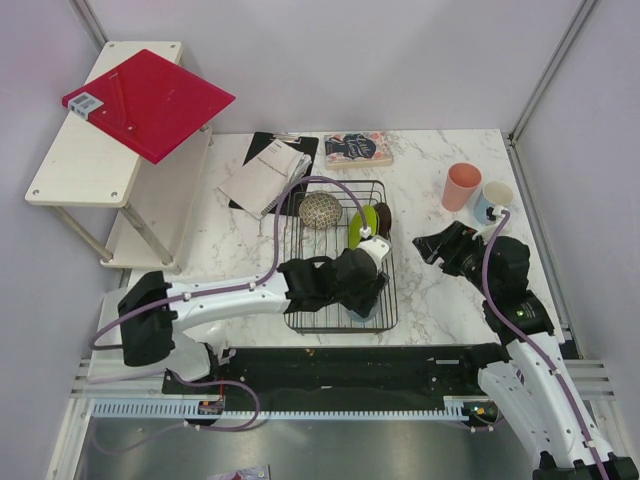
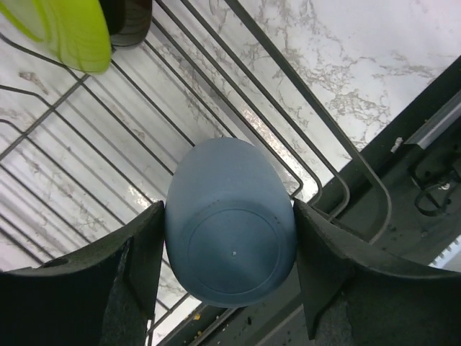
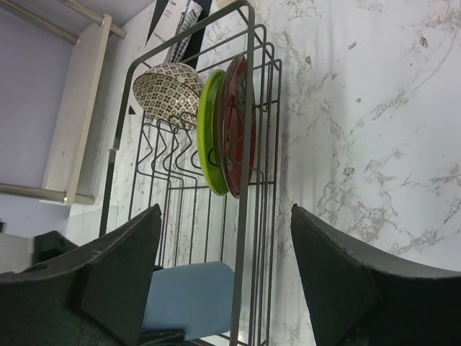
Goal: Unload the mixed dishes from the dish rack
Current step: Pick up the cup from the dish rack.
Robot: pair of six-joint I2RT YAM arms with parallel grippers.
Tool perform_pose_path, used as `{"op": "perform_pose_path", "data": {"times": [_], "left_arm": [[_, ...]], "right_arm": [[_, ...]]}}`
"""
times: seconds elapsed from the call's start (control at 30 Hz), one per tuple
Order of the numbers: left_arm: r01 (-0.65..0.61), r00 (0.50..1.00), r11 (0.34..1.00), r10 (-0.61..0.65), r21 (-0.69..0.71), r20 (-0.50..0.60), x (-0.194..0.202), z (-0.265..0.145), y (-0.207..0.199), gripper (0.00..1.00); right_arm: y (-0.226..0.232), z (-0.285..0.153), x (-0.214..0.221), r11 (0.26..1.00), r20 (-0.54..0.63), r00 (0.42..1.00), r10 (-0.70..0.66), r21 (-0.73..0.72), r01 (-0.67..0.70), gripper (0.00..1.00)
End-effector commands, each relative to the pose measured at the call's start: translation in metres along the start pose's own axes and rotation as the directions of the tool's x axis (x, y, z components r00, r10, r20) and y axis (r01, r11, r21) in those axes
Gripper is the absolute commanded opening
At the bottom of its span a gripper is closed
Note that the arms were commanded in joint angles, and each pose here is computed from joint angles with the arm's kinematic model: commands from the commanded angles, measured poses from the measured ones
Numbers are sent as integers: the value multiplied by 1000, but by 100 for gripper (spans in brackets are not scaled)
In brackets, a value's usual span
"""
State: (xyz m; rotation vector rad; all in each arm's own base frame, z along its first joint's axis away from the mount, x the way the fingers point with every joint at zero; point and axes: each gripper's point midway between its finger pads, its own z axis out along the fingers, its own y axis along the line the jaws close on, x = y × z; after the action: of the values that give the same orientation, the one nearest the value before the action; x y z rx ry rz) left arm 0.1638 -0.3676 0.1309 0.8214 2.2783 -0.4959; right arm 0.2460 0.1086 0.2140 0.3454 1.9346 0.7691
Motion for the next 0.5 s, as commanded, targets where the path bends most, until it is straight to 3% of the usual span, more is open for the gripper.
{"op": "perform_pose_path", "data": {"times": [0.0,0.1,0.13,0.2,0.23,0.27,0.43,0.47], "left_arm": [[0,977,999,-7,35,213,-63,-67,0,23],[13,948,993,-49,115,314,-88,-103,1,4],[38,908,982,-111,185,404,-109,-132,1,2],[62,881,952,-193,299,433,-118,-150,11,2],[77,831,922,-269,378,487,-133,-176,13,2],[115,816,917,-306,382,490,-136,-175,32,2],[111,798,804,-422,584,430,-140,-191,31,2],[59,788,769,-427,636,444,-143,-196,29,2]], "right_arm": [[26,-8,-20,996,50,998,-28,-84,32,79],[34,-10,-22,992,45,998,-50,-114,55,79],[35,-11,-22,991,45,998,-52,-120,57,79],[40,-12,-22,987,49,997,-56,-148,63,79],[40,-12,-20,986,48,998,-52,-159,59,78],[45,-16,-22,982,64,997,-49,-181,60,78],[67,-23,-17,946,57,998,-34,-320,50,71],[72,-25,-16,937,54,998,-31,-346,48,70]]}}
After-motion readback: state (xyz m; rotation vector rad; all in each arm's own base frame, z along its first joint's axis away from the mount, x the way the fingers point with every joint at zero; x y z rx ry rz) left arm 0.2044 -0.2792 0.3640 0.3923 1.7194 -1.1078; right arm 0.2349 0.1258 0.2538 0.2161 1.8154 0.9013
